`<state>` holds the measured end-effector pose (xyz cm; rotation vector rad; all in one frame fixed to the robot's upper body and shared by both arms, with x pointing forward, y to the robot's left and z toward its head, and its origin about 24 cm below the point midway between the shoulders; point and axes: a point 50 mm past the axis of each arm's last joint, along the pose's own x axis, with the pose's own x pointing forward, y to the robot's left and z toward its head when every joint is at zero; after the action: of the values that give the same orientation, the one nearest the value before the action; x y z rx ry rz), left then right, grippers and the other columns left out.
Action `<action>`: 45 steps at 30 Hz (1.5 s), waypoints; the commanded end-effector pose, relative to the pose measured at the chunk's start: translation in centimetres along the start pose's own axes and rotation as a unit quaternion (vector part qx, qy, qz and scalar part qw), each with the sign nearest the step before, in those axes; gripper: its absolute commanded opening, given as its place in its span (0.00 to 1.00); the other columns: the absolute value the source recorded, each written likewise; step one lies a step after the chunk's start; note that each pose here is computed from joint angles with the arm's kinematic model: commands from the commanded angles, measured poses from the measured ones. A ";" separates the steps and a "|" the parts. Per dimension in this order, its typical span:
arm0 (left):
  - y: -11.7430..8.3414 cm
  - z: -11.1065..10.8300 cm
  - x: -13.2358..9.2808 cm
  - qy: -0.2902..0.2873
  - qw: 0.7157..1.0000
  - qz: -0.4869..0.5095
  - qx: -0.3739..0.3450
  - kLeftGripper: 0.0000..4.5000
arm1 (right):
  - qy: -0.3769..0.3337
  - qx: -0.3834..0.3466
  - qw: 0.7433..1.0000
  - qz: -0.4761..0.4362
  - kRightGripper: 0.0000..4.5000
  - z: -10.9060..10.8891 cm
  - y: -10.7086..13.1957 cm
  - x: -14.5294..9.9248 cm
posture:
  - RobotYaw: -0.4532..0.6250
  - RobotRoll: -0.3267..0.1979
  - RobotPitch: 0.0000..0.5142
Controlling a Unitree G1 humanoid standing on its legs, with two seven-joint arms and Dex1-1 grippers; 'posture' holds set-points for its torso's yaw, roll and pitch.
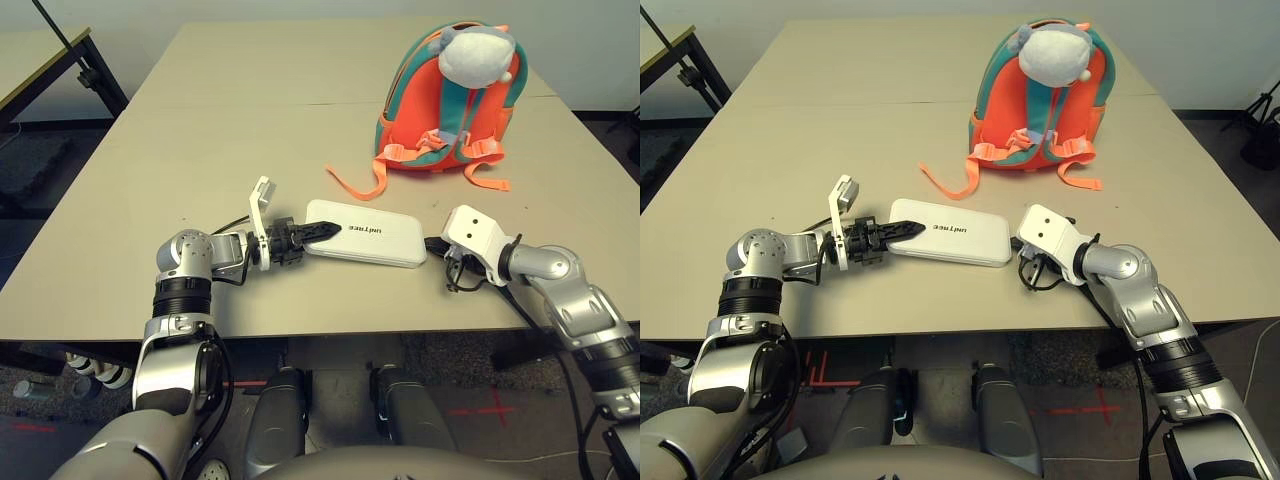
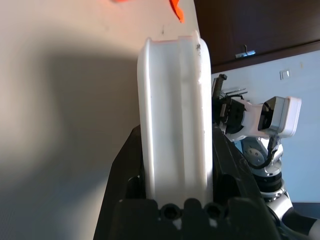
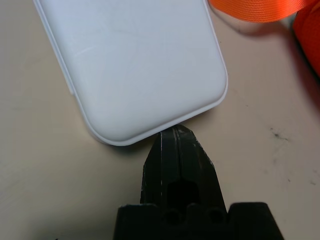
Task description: Put the pencil case into the backpack and zip it.
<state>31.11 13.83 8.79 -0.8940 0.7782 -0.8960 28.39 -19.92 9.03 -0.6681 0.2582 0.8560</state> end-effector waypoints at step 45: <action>-6.5 11.6 -6.7 -0.349 0.908 0.077 0.216 0.31 | -0.175 0.322 0.880 -0.303 1.00 4.8 -12.1 2.1 | 0.35 0.62 0.21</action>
<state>36.36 21.20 19.72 -0.6847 0.0679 -0.5023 38.12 -21.65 17.64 0.0643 -0.0211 0.2347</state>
